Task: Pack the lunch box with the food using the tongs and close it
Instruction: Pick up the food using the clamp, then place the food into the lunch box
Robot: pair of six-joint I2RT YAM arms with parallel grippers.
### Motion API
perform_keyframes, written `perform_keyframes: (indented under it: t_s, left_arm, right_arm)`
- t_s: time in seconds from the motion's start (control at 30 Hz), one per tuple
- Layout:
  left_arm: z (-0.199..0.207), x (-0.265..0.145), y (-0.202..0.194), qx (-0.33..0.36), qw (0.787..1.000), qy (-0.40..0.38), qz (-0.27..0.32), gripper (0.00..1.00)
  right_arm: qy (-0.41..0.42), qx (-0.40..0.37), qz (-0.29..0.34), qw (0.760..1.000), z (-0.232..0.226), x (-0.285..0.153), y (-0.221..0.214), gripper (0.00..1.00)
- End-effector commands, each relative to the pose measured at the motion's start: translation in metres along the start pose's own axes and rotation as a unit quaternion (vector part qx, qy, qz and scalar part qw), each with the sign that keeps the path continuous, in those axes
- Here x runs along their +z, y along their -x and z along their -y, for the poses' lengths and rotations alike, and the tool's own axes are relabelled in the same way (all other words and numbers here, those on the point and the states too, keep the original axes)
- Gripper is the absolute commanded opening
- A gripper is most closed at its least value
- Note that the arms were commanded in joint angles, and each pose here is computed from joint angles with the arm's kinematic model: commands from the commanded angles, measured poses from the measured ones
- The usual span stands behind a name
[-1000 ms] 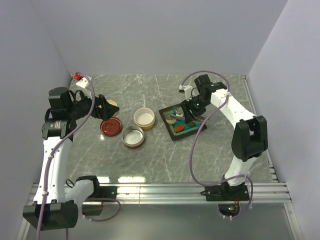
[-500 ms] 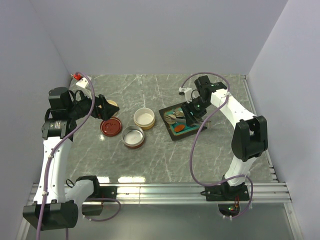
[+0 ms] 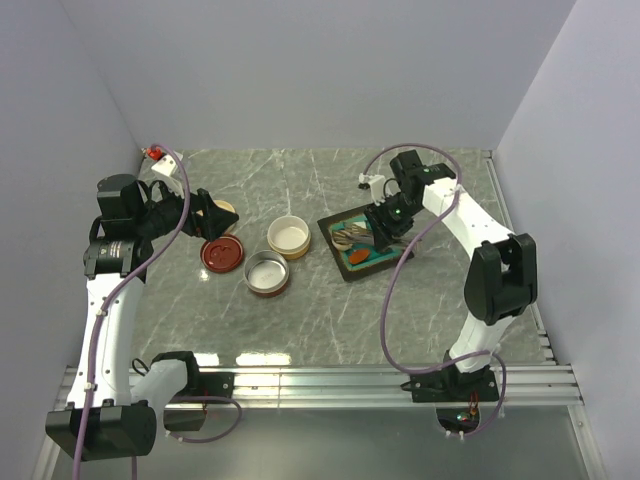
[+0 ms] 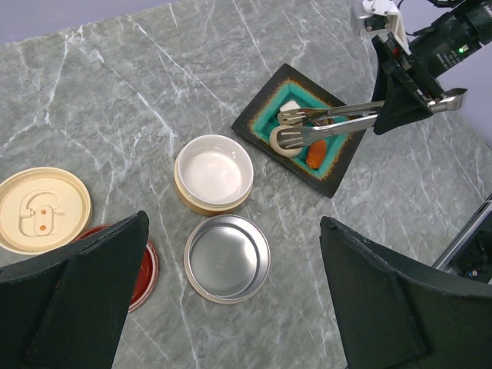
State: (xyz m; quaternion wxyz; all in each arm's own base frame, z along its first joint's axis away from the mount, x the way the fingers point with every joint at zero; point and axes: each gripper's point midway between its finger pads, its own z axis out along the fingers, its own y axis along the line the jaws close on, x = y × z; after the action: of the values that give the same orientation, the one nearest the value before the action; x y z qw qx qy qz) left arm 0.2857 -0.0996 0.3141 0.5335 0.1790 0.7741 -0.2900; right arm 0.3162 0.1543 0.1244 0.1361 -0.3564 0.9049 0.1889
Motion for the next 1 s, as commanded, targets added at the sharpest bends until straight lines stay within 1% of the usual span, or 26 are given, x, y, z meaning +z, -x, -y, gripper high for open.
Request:
perform_keyframes:
  t_s: [0.0,0.07,0.27,0.33,0.5,0.6,0.7,0.87,0.97]
  left_arm:
    - [0.006,-0.003,0.012,0.020,1.000,-0.006,0.019,0.99]
    - [0.006,-0.003,0.011,0.017,1.000,-0.005,0.018,0.99]
    - [0.005,-0.002,0.011,0.007,1.000,-0.004,0.016,1.00]
    - [0.005,-0.002,0.013,0.006,1.000,-0.003,0.018,0.99]
    - [0.003,-0.002,0.013,-0.005,1.000,0.001,0.015,1.00]
    - [0.001,0.000,0.014,-0.024,1.000,0.007,0.016,0.99]
    - [-0.001,-0.002,0.016,-0.045,0.999,0.006,0.022,1.00]
    - [-0.003,-0.004,0.022,-0.058,0.998,0.006,0.025,0.99]
    - [-0.003,-0.004,0.023,-0.063,0.998,0.007,0.027,0.99]
  right_arm:
    - [-0.026,-0.023,0.062,0.997,-0.009,-0.040,0.027,0.50]
    - [-0.032,-0.025,0.070,0.997,-0.010,-0.046,0.029,0.47]
    - [-0.040,-0.029,0.086,0.995,-0.016,-0.063,0.030,0.45]
    - [-0.038,-0.032,0.100,0.994,-0.023,-0.073,0.034,0.45]
    - [-0.013,-0.044,0.133,0.990,-0.051,-0.094,0.052,0.45]
    - [0.002,-0.067,0.147,0.987,-0.076,-0.097,0.064,0.45]
    - [0.018,-0.095,0.145,0.985,-0.100,-0.090,0.072,0.45]
    - [0.034,-0.145,0.134,0.980,-0.143,-0.071,0.077,0.45]
    - [0.037,-0.161,0.127,0.978,-0.157,-0.058,0.081,0.45]
